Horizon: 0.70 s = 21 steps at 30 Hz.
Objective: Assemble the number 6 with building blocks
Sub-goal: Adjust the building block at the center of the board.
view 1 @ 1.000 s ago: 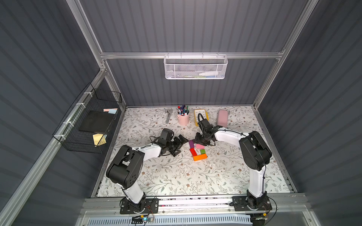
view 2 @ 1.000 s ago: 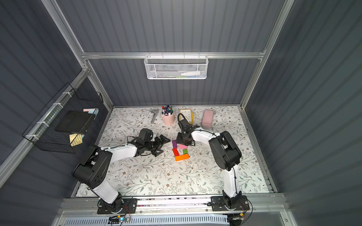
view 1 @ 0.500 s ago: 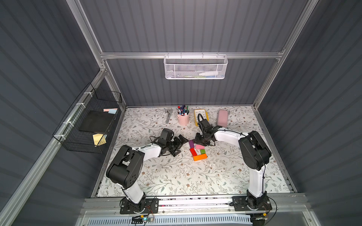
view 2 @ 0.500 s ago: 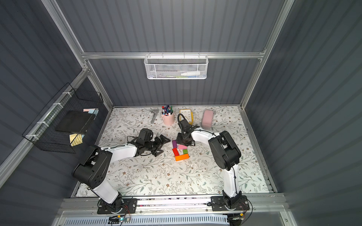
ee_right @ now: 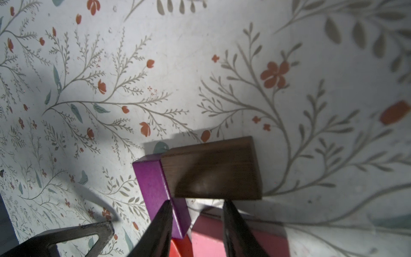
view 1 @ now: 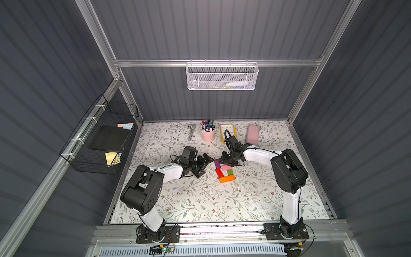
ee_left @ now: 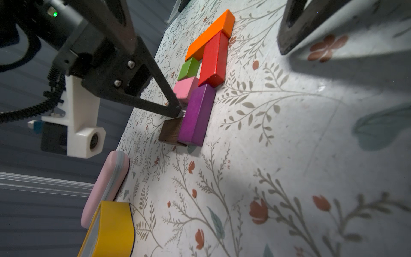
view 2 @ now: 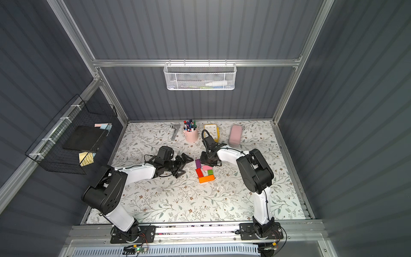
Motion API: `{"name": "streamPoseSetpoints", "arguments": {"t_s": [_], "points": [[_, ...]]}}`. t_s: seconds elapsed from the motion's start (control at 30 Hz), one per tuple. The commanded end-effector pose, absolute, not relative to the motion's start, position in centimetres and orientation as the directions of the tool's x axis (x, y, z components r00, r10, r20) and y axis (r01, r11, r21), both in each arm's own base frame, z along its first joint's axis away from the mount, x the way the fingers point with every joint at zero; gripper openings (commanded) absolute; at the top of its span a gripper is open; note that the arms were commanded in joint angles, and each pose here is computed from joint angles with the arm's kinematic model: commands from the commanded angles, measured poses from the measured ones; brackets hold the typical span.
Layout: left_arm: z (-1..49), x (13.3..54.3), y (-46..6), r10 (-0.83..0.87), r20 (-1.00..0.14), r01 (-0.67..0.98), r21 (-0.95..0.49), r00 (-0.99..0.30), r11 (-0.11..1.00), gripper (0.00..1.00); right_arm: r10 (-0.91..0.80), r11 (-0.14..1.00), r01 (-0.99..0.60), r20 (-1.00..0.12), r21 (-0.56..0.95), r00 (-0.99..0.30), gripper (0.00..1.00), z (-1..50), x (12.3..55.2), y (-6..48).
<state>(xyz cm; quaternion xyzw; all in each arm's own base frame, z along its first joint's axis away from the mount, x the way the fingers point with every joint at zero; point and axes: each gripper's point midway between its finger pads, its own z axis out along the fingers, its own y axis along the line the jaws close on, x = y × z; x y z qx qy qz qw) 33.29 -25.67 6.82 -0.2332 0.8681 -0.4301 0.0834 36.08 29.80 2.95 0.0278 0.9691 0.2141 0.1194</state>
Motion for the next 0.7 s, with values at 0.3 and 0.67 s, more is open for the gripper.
{"name": "streamPoseSetpoints", "arguments": {"t_s": [0.3, 0.67], "points": [[6.87, 33.03, -25.94, -0.470, 0.064, -0.336, -0.783, -0.880, 0.523, 0.99, 0.076, 0.902, -0.018, -0.198, 0.432, -0.977, 0.40, 2.51, 35.25, 30.03], [6.90, 32.91, -25.85, -0.471, 0.062, -0.335, -0.784, -0.880, 0.523, 0.99, 0.071, 0.897, -0.021, -0.189, 0.443, -0.979, 0.40, 2.42, 34.85, 30.10]]}}
